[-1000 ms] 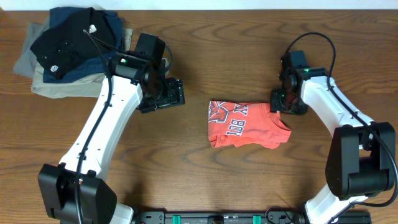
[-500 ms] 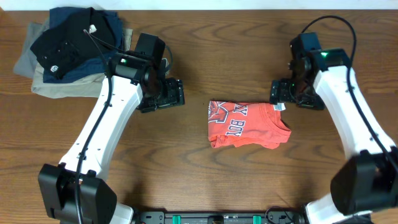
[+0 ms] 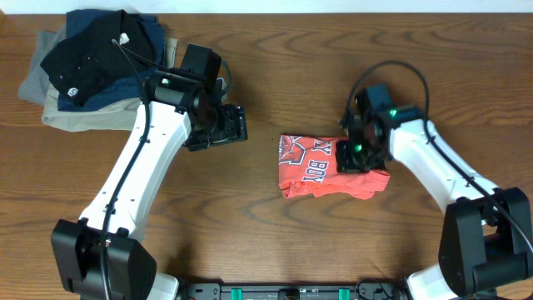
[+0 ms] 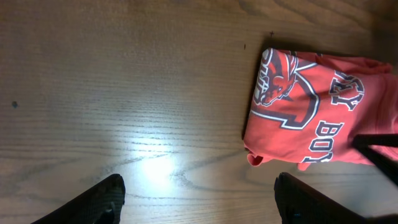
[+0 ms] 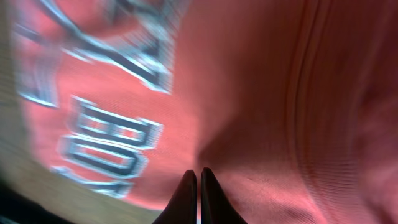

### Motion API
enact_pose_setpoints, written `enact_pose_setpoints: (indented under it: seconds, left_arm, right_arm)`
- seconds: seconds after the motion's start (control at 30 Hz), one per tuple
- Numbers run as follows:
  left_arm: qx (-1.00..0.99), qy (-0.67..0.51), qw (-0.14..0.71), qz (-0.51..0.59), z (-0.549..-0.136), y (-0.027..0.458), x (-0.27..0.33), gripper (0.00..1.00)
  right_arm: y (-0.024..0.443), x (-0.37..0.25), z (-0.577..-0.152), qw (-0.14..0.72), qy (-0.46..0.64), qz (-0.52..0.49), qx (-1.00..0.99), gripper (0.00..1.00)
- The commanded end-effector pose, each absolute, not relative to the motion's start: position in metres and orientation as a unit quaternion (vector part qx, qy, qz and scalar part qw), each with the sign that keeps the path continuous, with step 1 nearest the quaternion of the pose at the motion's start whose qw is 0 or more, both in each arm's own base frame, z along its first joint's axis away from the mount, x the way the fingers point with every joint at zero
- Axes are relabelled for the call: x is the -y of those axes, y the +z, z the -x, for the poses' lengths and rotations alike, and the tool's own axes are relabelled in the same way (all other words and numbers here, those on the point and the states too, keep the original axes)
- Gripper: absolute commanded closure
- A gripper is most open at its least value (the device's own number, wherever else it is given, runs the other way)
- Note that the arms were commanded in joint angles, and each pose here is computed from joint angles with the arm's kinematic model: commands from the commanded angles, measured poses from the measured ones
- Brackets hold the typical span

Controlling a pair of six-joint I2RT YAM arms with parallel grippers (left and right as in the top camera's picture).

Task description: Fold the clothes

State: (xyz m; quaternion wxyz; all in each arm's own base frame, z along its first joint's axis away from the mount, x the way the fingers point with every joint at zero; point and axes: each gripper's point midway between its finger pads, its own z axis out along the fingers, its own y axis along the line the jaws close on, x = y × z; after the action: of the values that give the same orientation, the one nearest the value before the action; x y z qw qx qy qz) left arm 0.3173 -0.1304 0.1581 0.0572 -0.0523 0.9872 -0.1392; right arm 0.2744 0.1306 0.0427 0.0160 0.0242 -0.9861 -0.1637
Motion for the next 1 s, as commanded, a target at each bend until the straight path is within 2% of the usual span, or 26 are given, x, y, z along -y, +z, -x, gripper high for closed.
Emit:
enact_pose_setpoints:
  seconds: [0.0, 0.13, 0.27, 0.37, 0.5, 0.57, 0.73, 0.83, 0.97]
  left_arm:
    - [-0.988, -0.132, 0.057, 0.051, -0.318, 0.156, 0.128, 0.22]
    - [-0.988, -0.132, 0.057, 0.051, -0.318, 0.156, 0.128, 0.22]
    - [-0.988, -0.132, 0.057, 0.051, -0.318, 0.156, 0.128, 0.22]
    - [-0.989, -0.131, 0.057, 0.047, -0.318, 0.156, 0.128, 0.22]
    - [-0.989, -0.131, 0.057, 0.045, -0.318, 0.156, 0.128, 0.22]
    - [-0.989, -0.131, 0.057, 0.045, -0.318, 0.156, 0.128, 0.22]
    - [-0.989, -0.132, 0.058, 0.045, -0.318, 0.156, 0.128, 0.22]
    - [-0.989, -0.132, 0.058, 0.045, -0.318, 0.156, 0.128, 0.22]
    - [-0.989, -0.132, 0.058, 0.045, -0.318, 0.156, 0.128, 0.22]
  right_arm:
    - [0.026, -0.13, -0.254, 0.047, -0.165, 0.002, 0.985, 0.97]
    - [0.007, -0.109, -0.237, 0.067, -0.111, 0.039, 0.991, 0.99]
    - [0.004, -0.097, -0.238, 0.062, -0.074, 0.064, 0.993, 0.99]
    - [0.012, -0.094, -0.243, 0.059, -0.064, 0.074, 0.993, 0.99]
    - [0.048, -0.092, -0.262, 0.035, -0.05, 0.076, 0.995, 0.99]
    - [0.08, -0.098, -0.281, -0.004, -0.065, 0.068, 0.996, 0.99]
    - [0.118, -0.126, -0.307, -0.064, -0.133, 0.011, 0.989, 0.99]
    - [0.115, -0.145, -0.307, -0.056, -0.18, -0.007, 0.982, 0.99]
    - [0.085, -0.173, -0.294, -0.013, -0.229, -0.024, 0.973, 0.99]
